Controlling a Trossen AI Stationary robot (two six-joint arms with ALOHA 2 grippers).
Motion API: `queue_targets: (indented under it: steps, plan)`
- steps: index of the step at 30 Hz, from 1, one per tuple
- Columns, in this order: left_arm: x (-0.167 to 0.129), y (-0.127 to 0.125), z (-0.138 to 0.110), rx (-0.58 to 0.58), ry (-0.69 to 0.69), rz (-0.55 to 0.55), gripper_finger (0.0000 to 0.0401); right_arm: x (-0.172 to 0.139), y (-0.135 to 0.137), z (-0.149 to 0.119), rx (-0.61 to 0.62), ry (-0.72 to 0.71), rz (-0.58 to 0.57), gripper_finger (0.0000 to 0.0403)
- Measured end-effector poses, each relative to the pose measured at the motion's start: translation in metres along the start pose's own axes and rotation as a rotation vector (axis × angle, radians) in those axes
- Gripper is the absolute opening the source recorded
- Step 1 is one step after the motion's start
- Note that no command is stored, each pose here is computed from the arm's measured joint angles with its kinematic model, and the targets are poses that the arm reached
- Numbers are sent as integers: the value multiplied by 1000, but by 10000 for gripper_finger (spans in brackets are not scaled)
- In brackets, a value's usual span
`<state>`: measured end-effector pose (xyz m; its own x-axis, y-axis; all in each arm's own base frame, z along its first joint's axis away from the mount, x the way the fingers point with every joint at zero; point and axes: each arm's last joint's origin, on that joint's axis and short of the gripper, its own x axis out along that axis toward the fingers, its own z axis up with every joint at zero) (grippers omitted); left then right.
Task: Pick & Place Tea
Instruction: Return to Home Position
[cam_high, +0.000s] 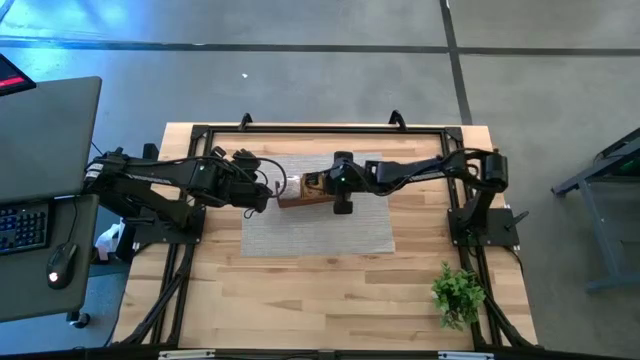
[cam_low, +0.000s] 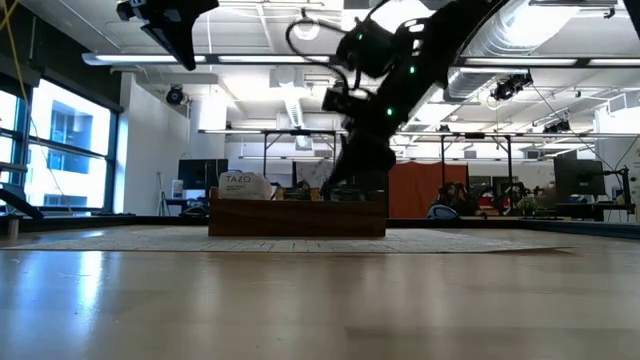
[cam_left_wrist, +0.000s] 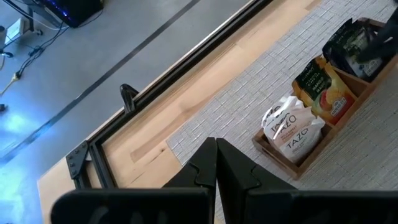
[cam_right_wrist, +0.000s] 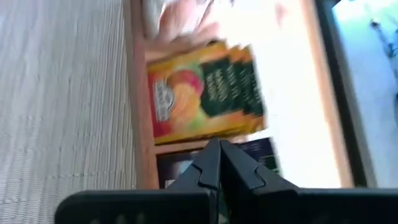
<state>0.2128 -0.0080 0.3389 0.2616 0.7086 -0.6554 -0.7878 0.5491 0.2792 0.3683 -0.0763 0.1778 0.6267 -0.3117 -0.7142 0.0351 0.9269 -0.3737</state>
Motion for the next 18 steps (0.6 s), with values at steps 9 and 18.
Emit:
queue_targets:
  steps: [9,18]
  plan:
    - [-8,22,-7,19,24,65,1,-75,-22,21,20,-121,-93,3]
    - [-45,94,-47,-183,-102,-207,1,-190,-36,-28,132,-340,-97,3]
